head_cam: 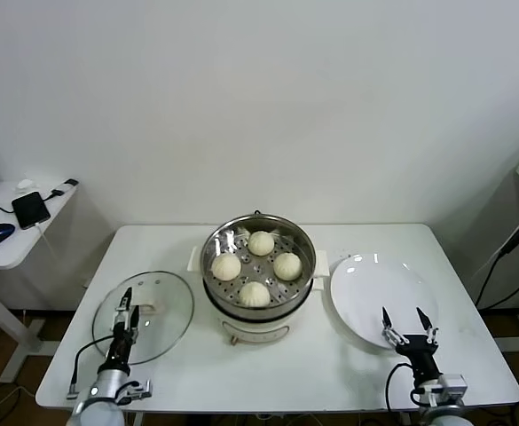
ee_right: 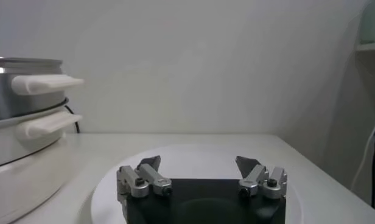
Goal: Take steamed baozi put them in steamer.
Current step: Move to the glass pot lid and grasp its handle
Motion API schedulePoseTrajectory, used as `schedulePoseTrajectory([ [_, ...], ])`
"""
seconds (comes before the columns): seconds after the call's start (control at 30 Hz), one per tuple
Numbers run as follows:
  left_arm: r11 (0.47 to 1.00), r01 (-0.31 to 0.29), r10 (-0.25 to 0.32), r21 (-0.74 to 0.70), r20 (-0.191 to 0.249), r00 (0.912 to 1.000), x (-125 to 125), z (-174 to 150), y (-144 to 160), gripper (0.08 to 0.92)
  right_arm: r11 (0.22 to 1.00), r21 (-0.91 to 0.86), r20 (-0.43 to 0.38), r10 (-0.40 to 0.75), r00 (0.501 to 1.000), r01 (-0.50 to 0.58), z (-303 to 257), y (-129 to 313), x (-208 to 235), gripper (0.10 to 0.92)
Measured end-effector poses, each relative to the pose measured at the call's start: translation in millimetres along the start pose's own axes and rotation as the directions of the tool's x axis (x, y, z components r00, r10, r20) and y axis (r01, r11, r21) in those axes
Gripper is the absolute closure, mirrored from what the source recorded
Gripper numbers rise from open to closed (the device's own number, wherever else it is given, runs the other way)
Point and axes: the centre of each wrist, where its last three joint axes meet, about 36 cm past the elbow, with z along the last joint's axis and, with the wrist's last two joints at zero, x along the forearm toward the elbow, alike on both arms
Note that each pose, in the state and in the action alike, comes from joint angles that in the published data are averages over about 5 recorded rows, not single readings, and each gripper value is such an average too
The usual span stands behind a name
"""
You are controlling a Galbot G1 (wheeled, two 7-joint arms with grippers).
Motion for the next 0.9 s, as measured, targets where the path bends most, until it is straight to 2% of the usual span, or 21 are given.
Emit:
schedulePoseTrajectory([
  [0.13,1.0,-0.009,0.009,-0.001,-0.011,0.9999,-5.1,-3.6,-0.8,0.177,1.0,0.008,0.0,-0.005,1.0,0.005,0.0,1.7,-2.4,0.2],
  [0.23,1.0,-0.017,0.017,-0.003,-0.023,0.9996,-7.7,-6.2,-2.9,0.212,1.0,0.014,-0.001,-0.009,1.0,0.009,0.0,2.9,-4.3,0.2],
  [0.57,0.999,-0.039,0.039,-0.013,-0.051,0.9979,-11.9,-11.1,-11.9,0.476,1.0,0.026,0.001,-0.013,1.0,0.013,-0.5,5.7,-9.2,0.2],
  [0.9,0.999,-0.046,0.046,-0.003,-0.07,0.9965,-11.3,-9.2,-11.8,0.787,1.0,0.023,0.006,-0.008,1.0,0.008,-2.1,9.1,-13.1,0.2],
])
